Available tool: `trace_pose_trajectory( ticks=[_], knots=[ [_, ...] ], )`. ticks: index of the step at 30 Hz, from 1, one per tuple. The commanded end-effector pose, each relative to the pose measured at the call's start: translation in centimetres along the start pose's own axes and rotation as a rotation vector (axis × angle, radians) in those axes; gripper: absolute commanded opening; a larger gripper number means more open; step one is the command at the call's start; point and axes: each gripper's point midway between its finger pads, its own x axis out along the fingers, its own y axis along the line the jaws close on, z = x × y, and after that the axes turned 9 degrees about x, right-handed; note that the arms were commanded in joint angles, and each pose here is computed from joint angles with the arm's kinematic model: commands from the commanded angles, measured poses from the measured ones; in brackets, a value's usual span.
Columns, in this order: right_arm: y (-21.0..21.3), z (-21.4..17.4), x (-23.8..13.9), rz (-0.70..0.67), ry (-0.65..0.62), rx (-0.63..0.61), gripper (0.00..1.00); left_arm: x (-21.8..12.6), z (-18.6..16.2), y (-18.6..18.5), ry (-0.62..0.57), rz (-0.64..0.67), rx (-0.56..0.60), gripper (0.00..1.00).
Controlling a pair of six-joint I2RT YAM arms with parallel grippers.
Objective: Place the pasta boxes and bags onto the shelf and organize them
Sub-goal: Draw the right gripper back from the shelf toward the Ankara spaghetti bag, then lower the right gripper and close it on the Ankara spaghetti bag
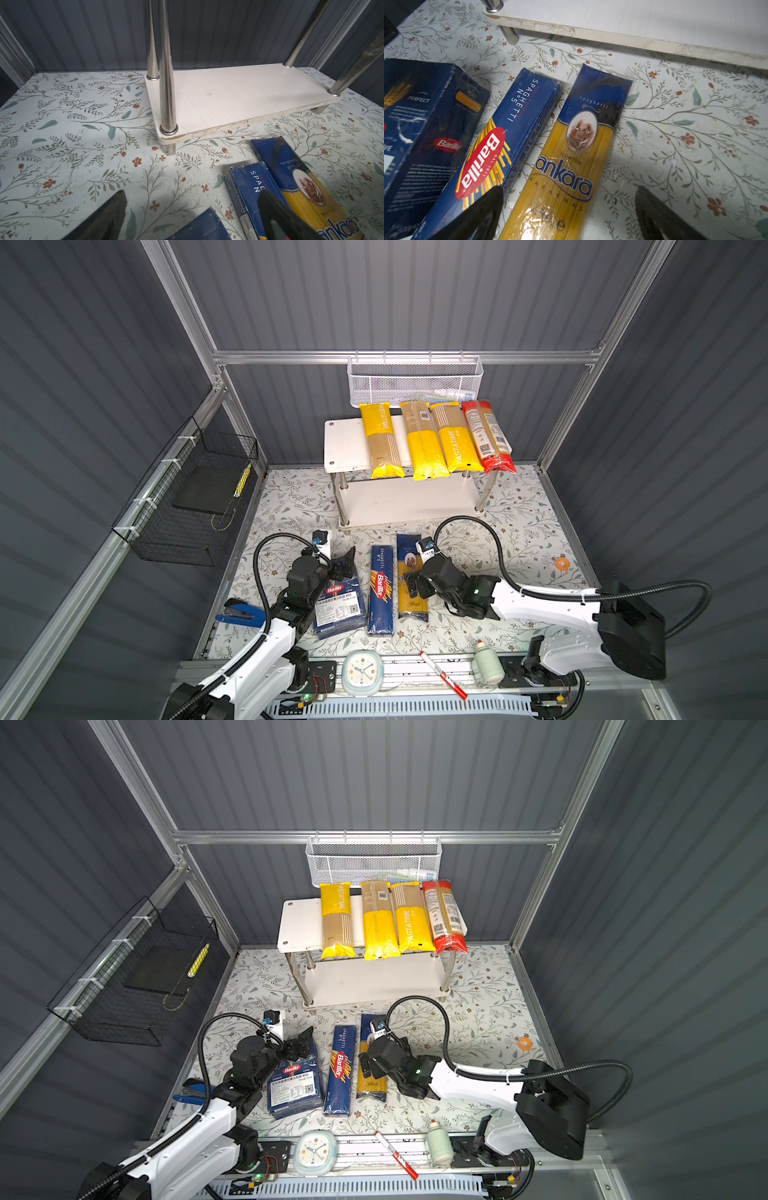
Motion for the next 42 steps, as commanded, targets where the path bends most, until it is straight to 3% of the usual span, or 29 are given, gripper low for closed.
trace_pose_trajectory(
  ticks=[1, 6, 12, 22, 42],
  knots=[
    [-0.3, -0.2, 0.9, -0.056, 0.039, 0.016, 0.99, 0.1, 1.4, 0.2, -0.034, 0.008, 0.002, 0.99],
    [-1.1, -0.7, 1.6, -0.095, 0.033, 0.07, 0.99, 0.1, 1.4, 0.2, -0.033, 0.011, 0.001, 0.99],
    [-1.0, -1.0, 2.8, -0.183, 0.119, 0.025, 0.99, 0.1, 1.3, 0.5, -0.028, 0.025, -0.005, 0.99],
    [0.6, -2.3, 4.9, -0.153, 0.223, 0.008, 0.99, 0.3, 1.3, 0.4, -0.024, 0.022, -0.003, 0.99],
    [-2.0, -5.2, 5.5, -0.212, 0.294, 0.063, 0.99, 0.3, 1.3, 0.3, -0.023, 0.018, -0.002, 0.99]
  ],
)
